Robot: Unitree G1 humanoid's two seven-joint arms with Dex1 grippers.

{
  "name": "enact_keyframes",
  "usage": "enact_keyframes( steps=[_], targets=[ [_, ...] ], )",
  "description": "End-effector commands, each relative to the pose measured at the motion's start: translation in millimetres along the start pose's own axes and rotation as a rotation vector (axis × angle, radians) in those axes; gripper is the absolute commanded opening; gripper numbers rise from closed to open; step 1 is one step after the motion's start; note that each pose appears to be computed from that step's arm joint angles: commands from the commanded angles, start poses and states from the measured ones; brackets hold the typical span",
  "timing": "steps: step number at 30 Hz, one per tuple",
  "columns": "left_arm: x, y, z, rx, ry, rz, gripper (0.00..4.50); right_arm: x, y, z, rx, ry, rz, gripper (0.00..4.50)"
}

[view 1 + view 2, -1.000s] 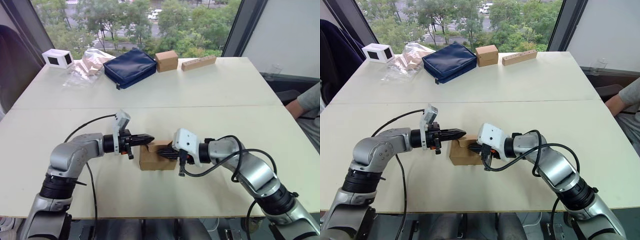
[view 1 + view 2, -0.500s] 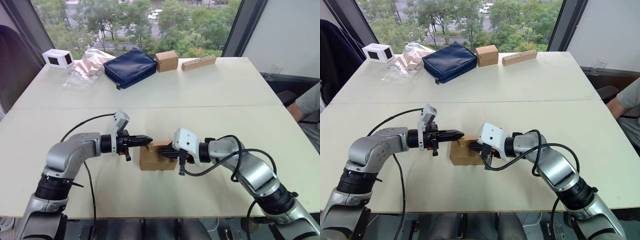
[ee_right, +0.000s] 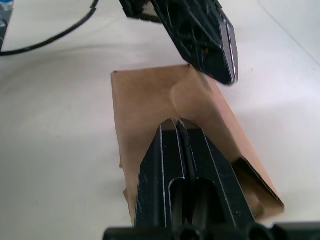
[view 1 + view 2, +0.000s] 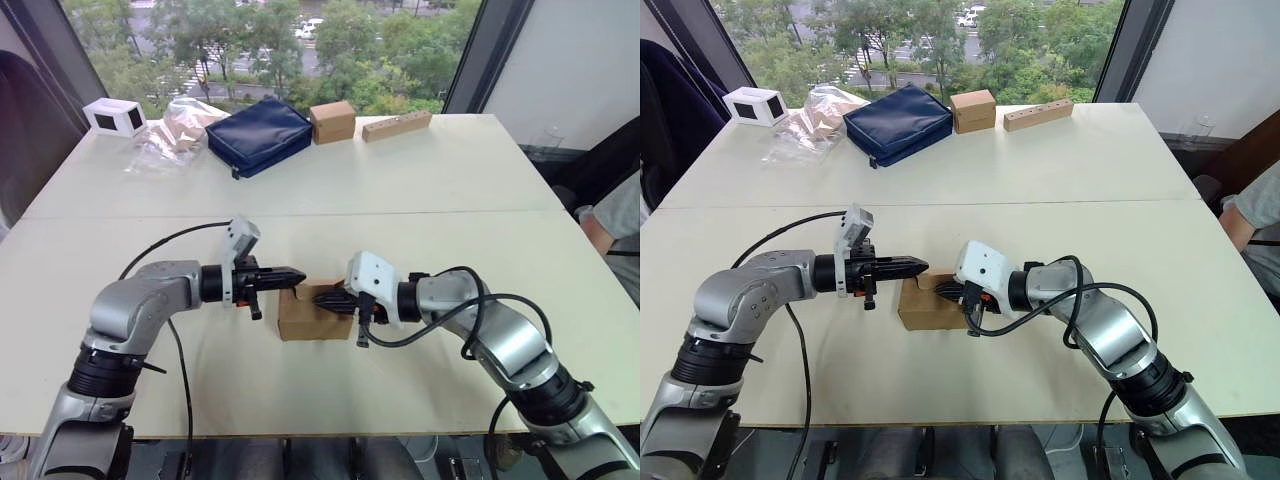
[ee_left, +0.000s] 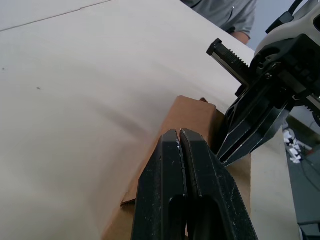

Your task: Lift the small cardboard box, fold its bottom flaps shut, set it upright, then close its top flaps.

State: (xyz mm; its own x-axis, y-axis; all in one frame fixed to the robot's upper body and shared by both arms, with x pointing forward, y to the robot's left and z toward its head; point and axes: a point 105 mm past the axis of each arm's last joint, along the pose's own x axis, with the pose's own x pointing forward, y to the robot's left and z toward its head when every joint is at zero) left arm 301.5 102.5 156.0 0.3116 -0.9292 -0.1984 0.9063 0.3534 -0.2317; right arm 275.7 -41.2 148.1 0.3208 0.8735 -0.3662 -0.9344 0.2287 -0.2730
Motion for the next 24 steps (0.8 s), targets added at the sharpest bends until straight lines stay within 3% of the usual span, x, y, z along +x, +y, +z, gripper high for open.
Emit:
enact_keyframes(
  steps=[1,12,24],
  targets=[
    [-2.3,-5.6,10.5,0.053,-0.022,-0.009,0.05,0.0,-0.8,9.9,-0.031,-0.023,-0.010,0.00],
    [-1.2,-7.7,3.8,0.068,0.012,-0.017,0.05,2.0,-3.3,-4.9,-0.030,0.056,-0.031,0.00],
    [0.8,-6.4,4.1,0.072,0.007,-0.013,0.05,2.5,-1.6,-3.0,0.017,0.047,-0.030,0.00]
  ],
)
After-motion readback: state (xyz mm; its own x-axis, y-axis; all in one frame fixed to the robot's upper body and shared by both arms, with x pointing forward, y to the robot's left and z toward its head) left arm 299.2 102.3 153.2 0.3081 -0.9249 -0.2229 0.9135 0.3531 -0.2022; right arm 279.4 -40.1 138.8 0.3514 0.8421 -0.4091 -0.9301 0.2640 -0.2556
